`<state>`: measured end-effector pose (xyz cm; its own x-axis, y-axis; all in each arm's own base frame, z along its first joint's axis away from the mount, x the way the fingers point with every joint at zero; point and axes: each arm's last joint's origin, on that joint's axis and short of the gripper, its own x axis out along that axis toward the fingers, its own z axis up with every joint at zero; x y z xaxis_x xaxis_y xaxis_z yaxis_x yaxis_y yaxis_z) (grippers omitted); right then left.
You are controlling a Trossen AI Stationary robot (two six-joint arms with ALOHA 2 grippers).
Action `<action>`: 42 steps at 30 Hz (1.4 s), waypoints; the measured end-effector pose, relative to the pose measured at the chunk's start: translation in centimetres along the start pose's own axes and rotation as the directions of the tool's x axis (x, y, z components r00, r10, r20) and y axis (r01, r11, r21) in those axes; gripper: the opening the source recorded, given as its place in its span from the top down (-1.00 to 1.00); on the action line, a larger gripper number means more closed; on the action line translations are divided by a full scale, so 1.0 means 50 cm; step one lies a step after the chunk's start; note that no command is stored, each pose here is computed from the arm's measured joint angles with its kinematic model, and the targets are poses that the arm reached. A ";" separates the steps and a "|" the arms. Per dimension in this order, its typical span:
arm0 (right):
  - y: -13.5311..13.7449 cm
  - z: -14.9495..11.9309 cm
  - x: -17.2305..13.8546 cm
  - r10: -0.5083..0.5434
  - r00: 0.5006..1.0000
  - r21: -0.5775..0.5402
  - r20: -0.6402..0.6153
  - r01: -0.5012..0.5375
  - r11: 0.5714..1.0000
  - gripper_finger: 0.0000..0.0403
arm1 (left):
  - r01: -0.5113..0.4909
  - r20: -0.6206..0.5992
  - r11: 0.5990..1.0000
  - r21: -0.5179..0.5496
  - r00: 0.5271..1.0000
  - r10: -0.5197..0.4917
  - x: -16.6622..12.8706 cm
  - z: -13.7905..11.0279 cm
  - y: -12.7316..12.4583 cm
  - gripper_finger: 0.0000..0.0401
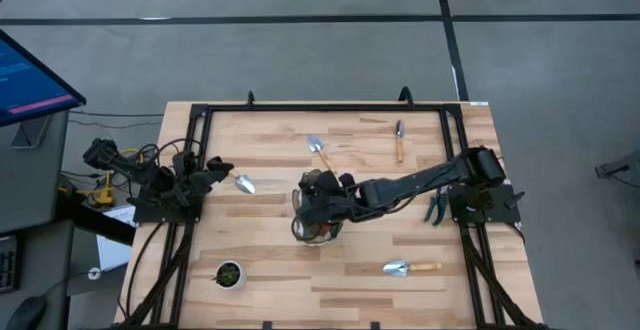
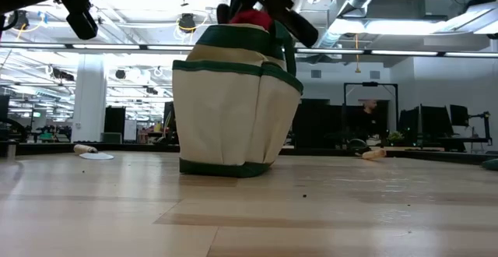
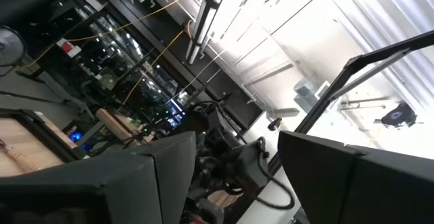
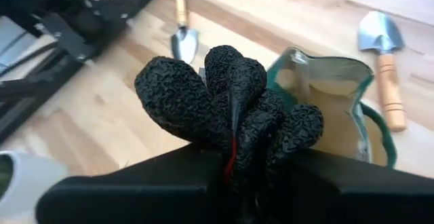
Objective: Pick & Place Garden tools in Gardening bag
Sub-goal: Put the red gloves into the green bag, then adjust the green bag
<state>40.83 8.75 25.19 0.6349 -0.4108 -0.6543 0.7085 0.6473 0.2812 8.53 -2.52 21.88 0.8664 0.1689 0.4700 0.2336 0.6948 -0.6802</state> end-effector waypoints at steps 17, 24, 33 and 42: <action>-0.003 -0.002 -0.022 -0.005 1.000 -0.060 -0.027 0.004 0.998 0.27 | 0.007 0.011 1.000 -0.008 1.000 -0.007 0.000 0.002 -0.001 0.00; -0.004 0.005 -0.038 0.005 0.999 -0.060 -0.033 -0.007 0.998 -0.18 | 0.009 0.010 1.000 -0.009 1.000 -0.009 0.000 0.002 -0.002 0.00; -0.015 0.027 -0.082 0.061 0.992 -0.055 -0.108 -0.067 0.996 -0.29 | 0.064 -0.018 0.998 -0.011 0.998 -0.064 0.000 0.001 -0.005 0.00; -0.127 0.091 -0.222 -0.087 0.974 -0.184 -0.211 0.048 0.982 -0.29 | 0.073 -0.013 0.997 -0.017 0.997 -0.074 0.000 0.003 -0.006 0.00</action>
<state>30.66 6.29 33.86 0.4913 -0.3211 -0.8096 0.6698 0.7335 0.1155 8.38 -2.65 22.17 0.8523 0.1085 0.5117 0.3039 0.6936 -0.6532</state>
